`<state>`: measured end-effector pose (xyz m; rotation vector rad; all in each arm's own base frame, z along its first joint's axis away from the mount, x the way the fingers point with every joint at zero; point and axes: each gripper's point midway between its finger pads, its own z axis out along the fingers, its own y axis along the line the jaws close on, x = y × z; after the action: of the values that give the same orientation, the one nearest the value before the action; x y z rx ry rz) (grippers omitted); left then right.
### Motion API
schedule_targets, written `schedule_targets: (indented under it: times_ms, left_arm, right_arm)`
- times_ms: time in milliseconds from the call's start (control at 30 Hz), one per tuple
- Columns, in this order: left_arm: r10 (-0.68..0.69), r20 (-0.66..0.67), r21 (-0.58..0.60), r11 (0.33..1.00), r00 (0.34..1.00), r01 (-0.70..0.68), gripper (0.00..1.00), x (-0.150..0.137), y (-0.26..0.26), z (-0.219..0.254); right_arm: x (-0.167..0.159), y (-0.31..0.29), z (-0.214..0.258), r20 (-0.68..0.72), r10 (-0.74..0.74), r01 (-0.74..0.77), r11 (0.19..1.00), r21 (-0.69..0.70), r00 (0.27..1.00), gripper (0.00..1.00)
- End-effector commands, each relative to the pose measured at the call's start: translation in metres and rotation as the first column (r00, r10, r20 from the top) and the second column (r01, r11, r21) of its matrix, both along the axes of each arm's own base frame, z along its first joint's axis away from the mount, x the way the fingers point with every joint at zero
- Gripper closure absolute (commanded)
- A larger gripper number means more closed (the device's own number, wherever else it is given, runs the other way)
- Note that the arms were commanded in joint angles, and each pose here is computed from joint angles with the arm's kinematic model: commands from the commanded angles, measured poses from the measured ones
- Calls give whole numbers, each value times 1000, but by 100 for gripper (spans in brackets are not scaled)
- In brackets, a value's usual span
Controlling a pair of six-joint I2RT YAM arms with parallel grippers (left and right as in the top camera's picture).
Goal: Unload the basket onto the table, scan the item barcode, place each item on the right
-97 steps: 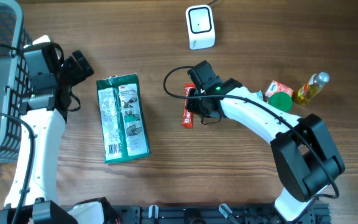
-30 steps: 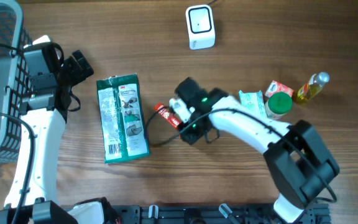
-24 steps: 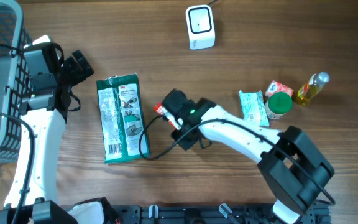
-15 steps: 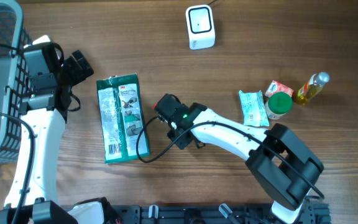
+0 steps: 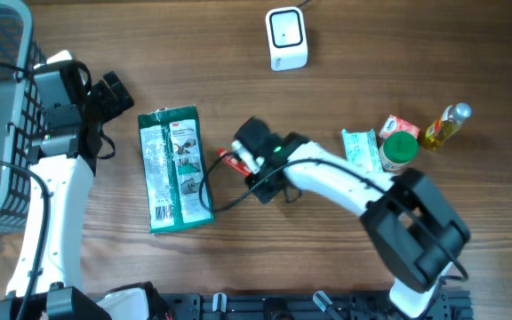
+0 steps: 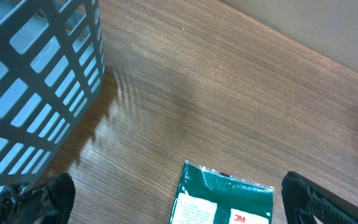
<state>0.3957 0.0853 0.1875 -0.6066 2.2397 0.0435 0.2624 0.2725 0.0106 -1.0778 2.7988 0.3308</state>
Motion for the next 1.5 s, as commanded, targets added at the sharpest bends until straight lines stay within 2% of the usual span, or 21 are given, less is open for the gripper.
schedule_targets:
  times_ms: [0, 67, 133, 267, 533, 700, 800, 967, 1100, 1233, 1300, 1333, 1367, 1400, 1467]
  left_arm:
    - [1, 19, 13, 1000, 1000, -1, 0, 1, 2, 9]
    - [1, 19, 13, 1000, 1000, -1, 0, 1, 2, 9]
    - [1, 19, 13, 1000, 1000, -1, 0, 1, 2, 9]
    - [1, 19, 13, 1000, 1000, -1, 0, 1, 2, 9]
    - [1, 19, 13, 1000, 1000, -1, 0, 1, 2, 9]
    - [0, 19, 13, 1000, 1000, -1, 0, 1, 2, 9]
    - [1, 19, 13, 1000, 1000, -1, 0, 1, 2, 9]
    - [1, 19, 13, 1000, 1000, -1, 0, 1, 2, 9]
    - [1, 19, 13, 1000, 1000, -1, 0, 1, 2, 9]
    - [1, 19, 13, 1000, 1000, -1, 0, 1, 2, 9]
    - [1, 19, 13, 1000, 1000, -1, 0, 1, 2, 9]
    - [1, 19, 13, 1000, 1000, -1, 0, 1, 2, 9]
    - [1, 19, 13, 1000, 1000, -1, 0, 1, 2, 9]
    - [1, 19, 13, 1000, 1000, -1, 0, 1, 2, 9]
    - [1, 19, 13, 1000, 1000, -1, 0, 1, 2, 9]
  right_arm:
    - [-12, 26, 89, -165, 124, -23, 860, 509, 979, 96]
    - [-12, 24, 122, -229, 182, 23, 733, 680, 956, 96]
    - [-4, 15, 140, -271, 188, 87, 651, 754, 944, 96]
    - [5, 5, 158, -282, 202, 125, 560, 819, 938, 96]
    - [8, -15, 218, -196, 337, 114, 247, 962, 921, 96]
    - [18, -25, 223, -244, 303, 169, 254, 952, 921, 96]
    - [17, -37, 246, -198, 273, 133, 239, 962, 941, 96]
    - [-1, -78, 319, -11, 160, -23, 208, 978, 987, 96]
    - [-34, -103, 370, 188, 68, -198, 213, 957, 980, 96]
    - [-66, -102, 393, 290, 69, -298, 215, 930, 954, 96]
    - [-70, -102, 396, 318, 68, -325, 216, 921, 946, 96]
    - [-65, -102, 394, 317, 47, -319, 234, 918, 947, 96]
    - [-41, -103, 382, 283, -56, -252, 319, 914, 957, 96]
    - [-9, -110, 364, 202, -212, -100, 413, 905, 956, 96]
    - [35, -130, 334, 177, -434, 90, 527, 845, 884, 96]
